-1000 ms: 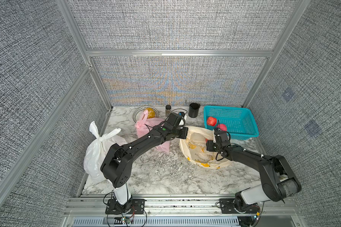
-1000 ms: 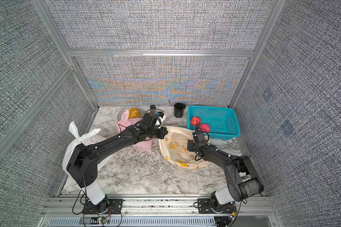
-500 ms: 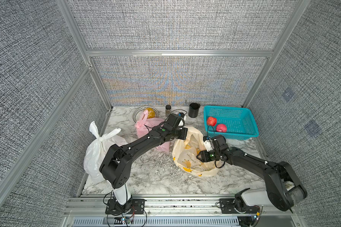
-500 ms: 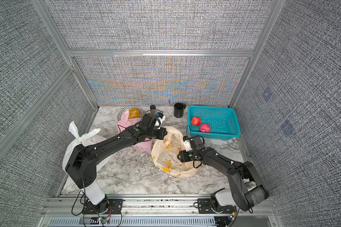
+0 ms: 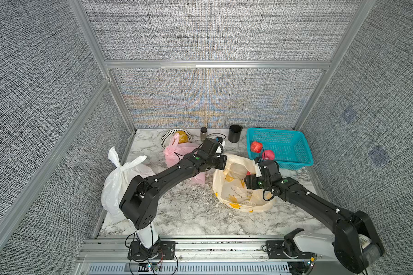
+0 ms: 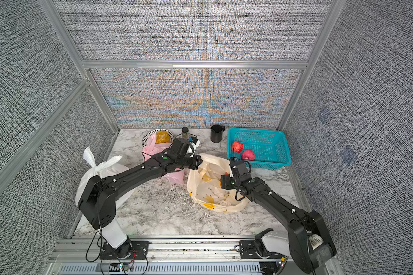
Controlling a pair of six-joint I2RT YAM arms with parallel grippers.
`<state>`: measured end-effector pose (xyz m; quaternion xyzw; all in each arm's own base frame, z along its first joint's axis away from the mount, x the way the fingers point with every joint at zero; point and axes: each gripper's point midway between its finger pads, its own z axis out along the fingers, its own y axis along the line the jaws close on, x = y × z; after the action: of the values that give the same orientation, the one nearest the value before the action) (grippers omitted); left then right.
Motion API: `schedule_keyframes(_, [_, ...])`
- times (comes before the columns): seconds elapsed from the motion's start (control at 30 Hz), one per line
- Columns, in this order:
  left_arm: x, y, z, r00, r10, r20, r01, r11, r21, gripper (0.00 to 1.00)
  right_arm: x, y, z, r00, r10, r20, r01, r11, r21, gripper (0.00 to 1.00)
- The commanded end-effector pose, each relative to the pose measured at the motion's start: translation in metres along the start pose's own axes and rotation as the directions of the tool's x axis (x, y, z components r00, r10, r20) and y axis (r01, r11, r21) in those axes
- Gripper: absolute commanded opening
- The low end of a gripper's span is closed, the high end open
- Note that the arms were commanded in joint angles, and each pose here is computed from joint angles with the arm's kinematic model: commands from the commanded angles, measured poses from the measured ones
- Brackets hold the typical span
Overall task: Untie the knot of a plastic bag & take out the apple
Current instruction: Adjust the apple in the plastic bag, then adjust the plastic bag at the center of the board.
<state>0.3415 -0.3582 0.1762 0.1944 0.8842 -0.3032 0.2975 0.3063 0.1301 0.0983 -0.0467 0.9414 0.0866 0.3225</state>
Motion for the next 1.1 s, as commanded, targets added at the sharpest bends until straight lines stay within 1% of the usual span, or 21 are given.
schedule_keyframes(0.0, [-0.006,-0.005,-0.001,1.0,0.003,0.026,-0.004,1.0,0.022,0.04,-0.011,-0.031,0.003,0.997,0.043,0.068,-0.055,0.982,0.181,0.8])
schedule_keyframes(0.07, [-0.006,-0.004,-0.001,1.0,0.004,0.025,-0.004,1.0,0.021,0.04,-0.016,-0.038,0.006,0.993,0.053,0.104,-0.076,0.972,0.222,0.82])
schedule_keyframes(0.23, [-0.006,-0.006,0.0,1.0,0.003,0.023,-0.004,1.0,0.027,0.04,-0.028,-0.041,0.013,0.986,0.054,0.159,-0.092,0.965,0.245,0.84])
schedule_keyframes(0.3, [-0.007,-0.006,0.0,1.0,0.001,0.024,-0.002,1.0,0.03,0.04,-0.031,-0.044,0.015,0.982,0.056,0.183,-0.103,0.96,0.259,0.83])
schedule_keyframes(0.33, [-0.007,-0.006,0.0,1.0,0.002,0.023,-0.002,1.0,0.031,0.04,-0.031,-0.046,0.016,0.981,0.056,0.188,-0.106,0.959,0.265,0.81])
schedule_keyframes(0.4, [-0.006,-0.006,0.0,1.0,0.002,0.024,-0.002,1.0,0.03,0.04,-0.031,-0.046,0.018,0.979,0.057,0.196,-0.109,0.958,0.264,0.74])
schedule_keyframes(0.57, [-0.007,-0.006,-0.002,1.0,0.005,0.026,-0.006,1.0,0.026,0.04,-0.032,-0.047,0.013,0.972,0.064,0.226,-0.122,0.96,0.253,0.47])
schedule_keyframes(0.63, [-0.007,-0.006,-0.002,1.0,0.006,0.026,-0.006,1.0,0.027,0.04,-0.033,-0.046,0.008,0.968,0.064,0.244,-0.124,0.963,0.239,0.38])
schedule_keyframes(0.7, [-0.008,-0.007,-0.002,1.0,0.006,0.025,-0.007,1.0,0.03,0.05,-0.033,-0.044,0.004,0.966,0.057,0.252,-0.116,0.968,0.224,0.24])
schedule_keyframes(0.8, [-0.007,-0.007,-0.001,1.0,0.011,0.021,-0.011,0.999,0.032,0.05,-0.033,-0.045,0.002,0.966,0.046,0.253,-0.104,0.969,0.223,0.09])
schedule_keyframes(0.83, [-0.008,-0.008,-0.002,1.0,0.015,0.021,-0.016,0.999,0.034,0.06,-0.033,-0.045,0.002,0.967,0.042,0.253,-0.1,0.97,0.222,0.03])
schedule_keyframes(0.87, [-0.008,-0.009,-0.003,1.0,0.021,0.022,-0.021,0.999,0.035,0.08,-0.034,-0.044,0.001,0.967,0.038,0.251,-0.095,0.971,0.219,0.0])
schedule_keyframes(0.97, [-0.008,-0.009,-0.007,0.999,0.041,0.026,-0.042,0.999,0.03,0.11,-0.035,-0.043,0.0,0.967,0.029,0.253,-0.084,0.974,0.209,0.0])
schedule_keyframes(1.07, [-0.008,-0.011,-0.015,0.997,0.067,0.037,-0.068,0.997,0.024,0.18,-0.042,-0.037,-0.006,0.965,0.013,0.261,-0.061,0.983,0.175,0.0])
